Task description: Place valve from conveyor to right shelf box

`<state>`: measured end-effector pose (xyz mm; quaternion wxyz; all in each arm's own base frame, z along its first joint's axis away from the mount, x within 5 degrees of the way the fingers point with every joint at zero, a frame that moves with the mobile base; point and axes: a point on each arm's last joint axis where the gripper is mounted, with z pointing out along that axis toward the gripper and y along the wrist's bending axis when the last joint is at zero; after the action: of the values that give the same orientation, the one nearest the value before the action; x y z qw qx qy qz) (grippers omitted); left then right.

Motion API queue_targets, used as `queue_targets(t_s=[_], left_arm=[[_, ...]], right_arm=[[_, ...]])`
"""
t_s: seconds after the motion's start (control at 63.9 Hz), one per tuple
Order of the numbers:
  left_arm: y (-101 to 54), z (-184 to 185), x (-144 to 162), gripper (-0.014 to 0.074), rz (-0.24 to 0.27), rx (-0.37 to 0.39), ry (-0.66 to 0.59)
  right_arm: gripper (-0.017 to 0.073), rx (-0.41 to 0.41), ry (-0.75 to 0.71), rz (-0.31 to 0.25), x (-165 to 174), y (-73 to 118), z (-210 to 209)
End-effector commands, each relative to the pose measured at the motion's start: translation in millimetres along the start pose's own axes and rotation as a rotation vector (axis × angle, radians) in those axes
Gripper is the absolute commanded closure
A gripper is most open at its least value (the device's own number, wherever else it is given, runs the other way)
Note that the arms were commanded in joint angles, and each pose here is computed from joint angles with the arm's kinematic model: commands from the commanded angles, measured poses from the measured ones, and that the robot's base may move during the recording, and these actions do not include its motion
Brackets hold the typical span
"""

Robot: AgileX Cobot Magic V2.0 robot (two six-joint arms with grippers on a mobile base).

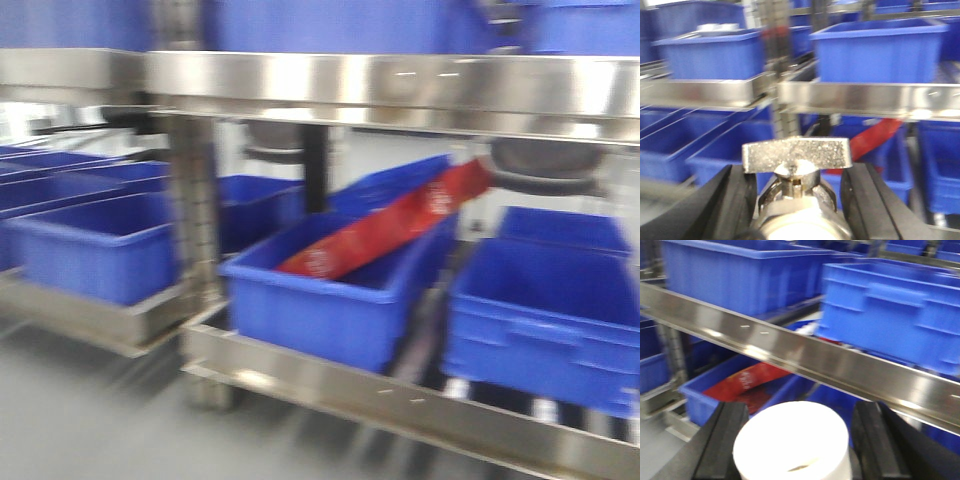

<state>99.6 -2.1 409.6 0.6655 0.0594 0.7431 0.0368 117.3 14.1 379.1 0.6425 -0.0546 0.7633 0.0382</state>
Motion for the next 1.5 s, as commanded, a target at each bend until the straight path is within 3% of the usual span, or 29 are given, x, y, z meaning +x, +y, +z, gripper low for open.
queue_targets(t_s=[0.0,1.486], left_arm=[[0.3,-3.2,-7.7,0.0705,-0.011,-0.003,-0.07],[0.3,-3.2,-7.8,0.0705,-0.011,-0.003,-0.071]], right_arm=[[0.0712,0.014,-0.103,-0.009,-13.1,-1.1,-4.6],[0.0712,0.014,-0.103,-0.009,-13.1,-1.1,-4.6]])
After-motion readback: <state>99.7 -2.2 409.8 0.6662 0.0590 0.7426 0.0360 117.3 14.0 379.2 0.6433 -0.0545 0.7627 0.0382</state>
